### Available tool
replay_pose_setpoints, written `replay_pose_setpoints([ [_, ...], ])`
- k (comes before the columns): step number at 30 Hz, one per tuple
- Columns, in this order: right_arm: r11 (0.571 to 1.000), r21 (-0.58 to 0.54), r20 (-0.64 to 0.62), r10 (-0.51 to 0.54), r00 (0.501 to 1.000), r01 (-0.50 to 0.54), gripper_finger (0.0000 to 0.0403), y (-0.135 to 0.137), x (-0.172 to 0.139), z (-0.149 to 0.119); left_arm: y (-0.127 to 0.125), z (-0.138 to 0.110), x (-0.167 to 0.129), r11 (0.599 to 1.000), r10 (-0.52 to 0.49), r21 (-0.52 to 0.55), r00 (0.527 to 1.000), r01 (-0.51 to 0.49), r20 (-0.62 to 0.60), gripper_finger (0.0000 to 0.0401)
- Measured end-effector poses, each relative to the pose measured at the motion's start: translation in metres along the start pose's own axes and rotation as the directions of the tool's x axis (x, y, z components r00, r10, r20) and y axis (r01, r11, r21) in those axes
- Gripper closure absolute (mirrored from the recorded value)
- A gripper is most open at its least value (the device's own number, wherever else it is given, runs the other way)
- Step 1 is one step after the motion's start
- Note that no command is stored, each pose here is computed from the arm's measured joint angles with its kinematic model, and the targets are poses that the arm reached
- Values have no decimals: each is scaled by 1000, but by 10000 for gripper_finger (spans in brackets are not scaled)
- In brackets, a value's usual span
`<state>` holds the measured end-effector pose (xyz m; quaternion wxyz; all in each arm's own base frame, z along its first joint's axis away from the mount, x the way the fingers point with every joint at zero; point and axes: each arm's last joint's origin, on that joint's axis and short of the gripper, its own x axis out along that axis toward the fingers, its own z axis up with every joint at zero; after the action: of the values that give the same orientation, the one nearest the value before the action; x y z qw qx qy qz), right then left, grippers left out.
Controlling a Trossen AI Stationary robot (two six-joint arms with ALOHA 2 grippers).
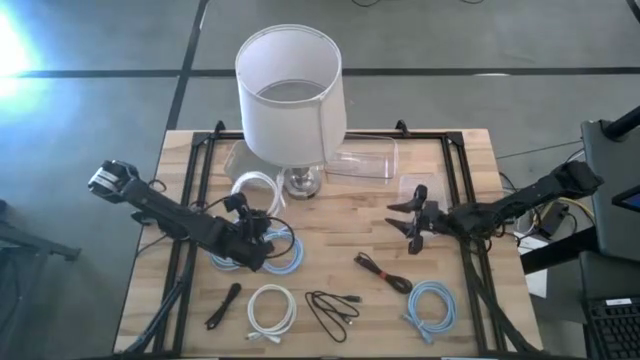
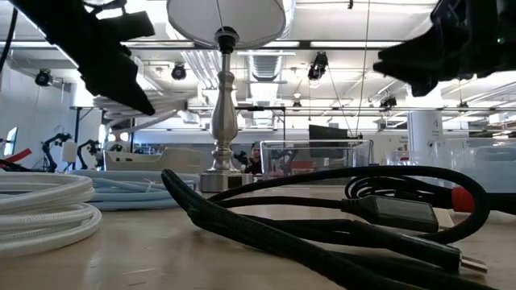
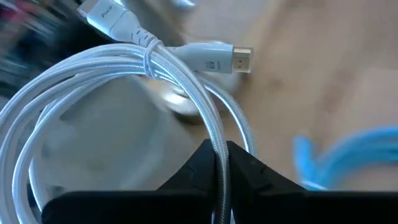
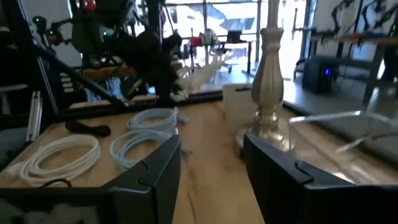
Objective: Pick & Place USB Port
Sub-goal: Put the top white HDMI cable into the white bin
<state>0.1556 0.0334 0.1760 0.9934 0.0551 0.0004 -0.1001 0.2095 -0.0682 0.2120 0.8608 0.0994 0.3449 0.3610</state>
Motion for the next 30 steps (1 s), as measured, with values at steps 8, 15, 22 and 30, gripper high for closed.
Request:
replay_pose_setpoints([
  [8, 981, 189, -118, -13, 993, 35, 232, 8, 17, -14, 27, -3, 16, 964, 264, 22, 963, -266, 61, 374],
  [15, 985, 166, -214, -12, 977, 49, 232, 26, 46, -22, 53, -22, 57, 923, 385, 32, 915, -384, -120, 374],
  [22, 995, 64, -241, -55, 969, 72, 232, 50, 89, -23, 72, -20, 93, 945, 293, -78, 927, -318, -234, 370],
  [30, 997, -15, -302, -75, 950, 74, 244, 66, 117, -19, 85, -2, 114, 983, 146, -90, 976, -162, -162, 368],
])
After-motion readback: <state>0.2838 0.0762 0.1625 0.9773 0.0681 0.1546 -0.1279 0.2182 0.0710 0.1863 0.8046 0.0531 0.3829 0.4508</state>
